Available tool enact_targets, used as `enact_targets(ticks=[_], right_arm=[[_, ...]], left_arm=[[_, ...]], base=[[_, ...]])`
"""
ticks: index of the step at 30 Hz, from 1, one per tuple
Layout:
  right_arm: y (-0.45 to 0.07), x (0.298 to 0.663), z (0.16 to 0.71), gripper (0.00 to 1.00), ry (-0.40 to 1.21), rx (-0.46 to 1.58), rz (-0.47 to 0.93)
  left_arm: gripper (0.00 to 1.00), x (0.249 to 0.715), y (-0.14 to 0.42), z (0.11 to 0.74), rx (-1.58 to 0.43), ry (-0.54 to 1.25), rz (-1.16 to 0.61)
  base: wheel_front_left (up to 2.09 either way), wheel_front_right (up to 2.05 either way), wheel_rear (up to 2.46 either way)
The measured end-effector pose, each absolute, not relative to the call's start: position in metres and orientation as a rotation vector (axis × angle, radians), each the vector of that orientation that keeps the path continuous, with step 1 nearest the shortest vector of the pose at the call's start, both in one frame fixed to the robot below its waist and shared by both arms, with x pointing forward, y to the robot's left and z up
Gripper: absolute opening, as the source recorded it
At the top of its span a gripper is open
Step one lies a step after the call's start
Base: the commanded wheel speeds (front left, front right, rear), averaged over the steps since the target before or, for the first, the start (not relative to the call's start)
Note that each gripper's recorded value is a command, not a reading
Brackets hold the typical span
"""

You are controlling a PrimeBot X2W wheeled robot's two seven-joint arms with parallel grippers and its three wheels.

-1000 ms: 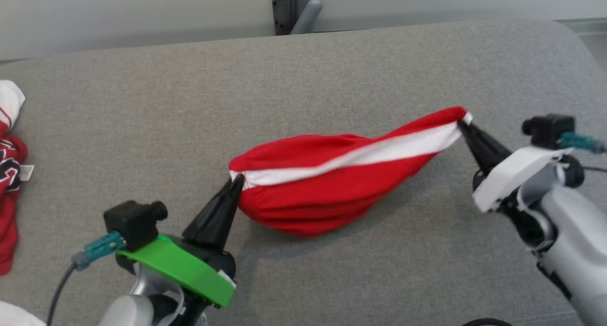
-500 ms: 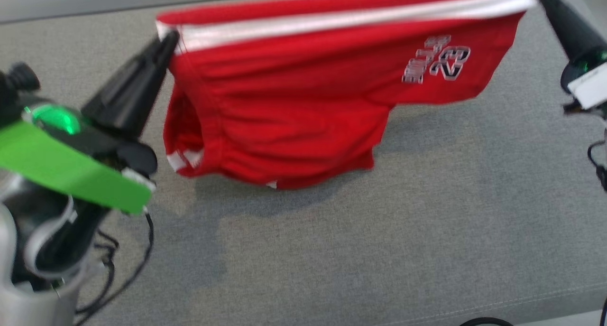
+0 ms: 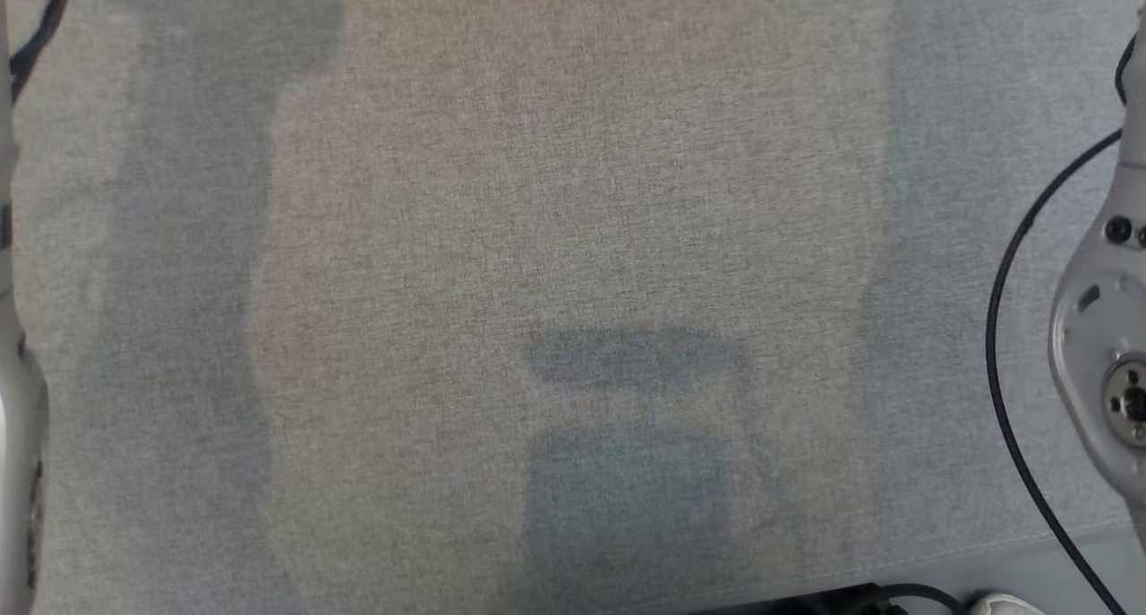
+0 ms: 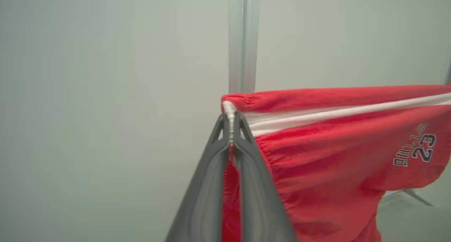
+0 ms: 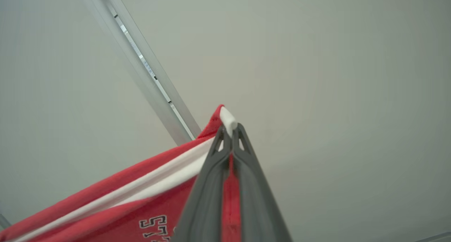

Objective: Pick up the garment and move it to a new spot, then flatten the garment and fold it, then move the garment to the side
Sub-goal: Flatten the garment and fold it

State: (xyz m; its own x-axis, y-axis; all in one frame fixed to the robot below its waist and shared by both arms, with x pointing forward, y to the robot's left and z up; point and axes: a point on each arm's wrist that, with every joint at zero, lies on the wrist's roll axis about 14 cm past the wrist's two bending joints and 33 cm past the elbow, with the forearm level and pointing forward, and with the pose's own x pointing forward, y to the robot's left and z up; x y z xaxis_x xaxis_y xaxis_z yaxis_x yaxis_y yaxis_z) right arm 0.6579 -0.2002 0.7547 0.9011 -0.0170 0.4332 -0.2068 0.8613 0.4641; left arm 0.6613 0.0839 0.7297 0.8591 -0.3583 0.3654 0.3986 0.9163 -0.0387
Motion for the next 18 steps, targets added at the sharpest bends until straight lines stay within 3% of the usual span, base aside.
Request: enact_targets(ticks=[4, 8, 13, 18], right_arm=[[-0.183, 0.682, 0.724, 0.00, -0.432, 0.522, 0.113], [-0.159, 0.686, 0.640, 0.00, -0.273, 0.497, 0.132], [-0.158, 0.653, 0.559, 0.00, -0.122, 0.537, 0.112], [-0.189, 0.600, 0.510, 0.00, -0.034, 0.585, 0.057]], left_arm=[[0.00, 0.684, 0.085, 0.691, -0.045, -0.390, -0.396], [0.00, 0.690, 0.091, 0.616, -0.060, -0.268, -0.390], [0.00, 0.652, 0.089, 0.527, -0.118, -0.081, -0.423], [0.00, 0.585, 0.089, 0.488, -0.218, 0.006, -0.474]], base=[[0.00, 0.00, 0.00], [0.00, 0.00, 0.00], [0.00, 0.00, 0.00], [0.00, 0.00, 0.00]])
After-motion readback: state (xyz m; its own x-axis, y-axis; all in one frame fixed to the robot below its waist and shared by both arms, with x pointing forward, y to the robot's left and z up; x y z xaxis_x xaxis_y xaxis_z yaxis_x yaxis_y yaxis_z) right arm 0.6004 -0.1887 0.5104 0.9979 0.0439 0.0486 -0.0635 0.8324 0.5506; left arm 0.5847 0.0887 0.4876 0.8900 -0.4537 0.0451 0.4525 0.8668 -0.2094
